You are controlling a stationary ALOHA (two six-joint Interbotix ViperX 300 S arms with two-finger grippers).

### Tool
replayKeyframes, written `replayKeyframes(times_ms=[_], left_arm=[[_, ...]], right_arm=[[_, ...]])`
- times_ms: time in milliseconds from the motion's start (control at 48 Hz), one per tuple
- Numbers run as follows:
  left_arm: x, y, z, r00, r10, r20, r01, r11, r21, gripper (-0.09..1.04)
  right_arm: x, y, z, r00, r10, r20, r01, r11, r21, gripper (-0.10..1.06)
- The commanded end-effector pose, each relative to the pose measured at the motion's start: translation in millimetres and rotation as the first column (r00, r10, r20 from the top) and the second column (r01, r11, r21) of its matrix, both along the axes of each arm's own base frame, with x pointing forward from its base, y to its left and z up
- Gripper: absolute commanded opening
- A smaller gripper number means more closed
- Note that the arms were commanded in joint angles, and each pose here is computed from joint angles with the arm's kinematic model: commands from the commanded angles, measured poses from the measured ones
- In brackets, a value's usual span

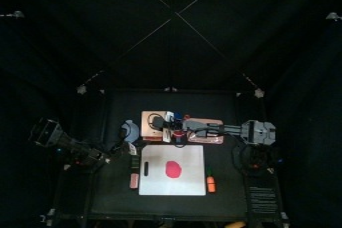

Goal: Get the cutter from the drawer then cut the dough then place the extra dough in the bowl
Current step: Open the drawer

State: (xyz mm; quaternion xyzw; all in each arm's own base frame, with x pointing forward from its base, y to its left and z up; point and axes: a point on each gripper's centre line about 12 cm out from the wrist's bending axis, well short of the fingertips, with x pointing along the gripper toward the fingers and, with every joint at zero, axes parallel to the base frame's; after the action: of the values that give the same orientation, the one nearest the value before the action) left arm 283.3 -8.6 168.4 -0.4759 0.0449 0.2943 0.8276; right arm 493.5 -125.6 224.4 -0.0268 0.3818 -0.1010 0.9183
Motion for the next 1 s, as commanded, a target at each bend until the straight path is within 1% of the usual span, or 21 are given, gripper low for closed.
replayKeyframes(times_ms=[21, 188, 354, 521, 562, 667, 854, 1000], left_arm=[[7.6, 1.6, 3.4, 0.999, 0.037, 0.026, -0.036, 0.998, -0.044, 0.03], [10.9, 3.8, -7.9, 0.997, 0.072, 0.013, -0.07, 0.994, -0.08, 0.03], [18.7, 3.5, -12.3, 0.996, 0.089, 0.014, -0.087, 0.991, -0.102, 0.04], [21.6, 7.3, -21.4, 0.994, 0.112, -0.007, -0.112, 0.987, -0.117, 0.1], [22.1, 8.2, -22.2, 0.993, 0.118, -0.007, -0.118, 0.986, -0.119, 0.13], [22.7, 9.8, -24.2, 0.991, 0.131, -0.006, -0.13, 0.983, -0.133, 0.24], [23.2, 12.8, -30.5, 0.988, 0.154, -0.016, -0.155, 0.975, -0.158, 0.48], [25.8, 13.7, -32.8, 0.982, 0.187, -0.006, -0.184, 0.96, -0.212, 0.67]], right_arm=[[5.2, -10.0, 16.0, 1.0, -0.021, 0.018, 0.02, 0.9998, 0.003, 0.04], [6.9, -13.1, 1.8, 1.0, -0.026, -0.018, 0.026, 0.9996, 0.01, 0.04], [4.5, -14.2, -9.8, 0.998, -0.029, -0.048, 0.03, 0.9994, 0.017, 0.04], [0.9, -12.5, -17.0, 0.997, -0.027, -0.072, 0.029, 0.9994, 0.021, 0.04], [0.5, -11.7, -17.7, 0.997, -0.026, -0.077, 0.027, 0.9994, 0.02, 0.04], [-1.2, -11.3, -20.2, 0.995, -0.026, -0.092, 0.028, 0.9993, 0.024, 0.04], [-3.2, -9.3, -22.8, 0.993, -0.026, -0.113, 0.03, 0.999, 0.032, 0.04], [-3.1, -6.8, -23.6, 0.993, -0.022, -0.117, 0.026, 0.9991, 0.034, 0.04]])
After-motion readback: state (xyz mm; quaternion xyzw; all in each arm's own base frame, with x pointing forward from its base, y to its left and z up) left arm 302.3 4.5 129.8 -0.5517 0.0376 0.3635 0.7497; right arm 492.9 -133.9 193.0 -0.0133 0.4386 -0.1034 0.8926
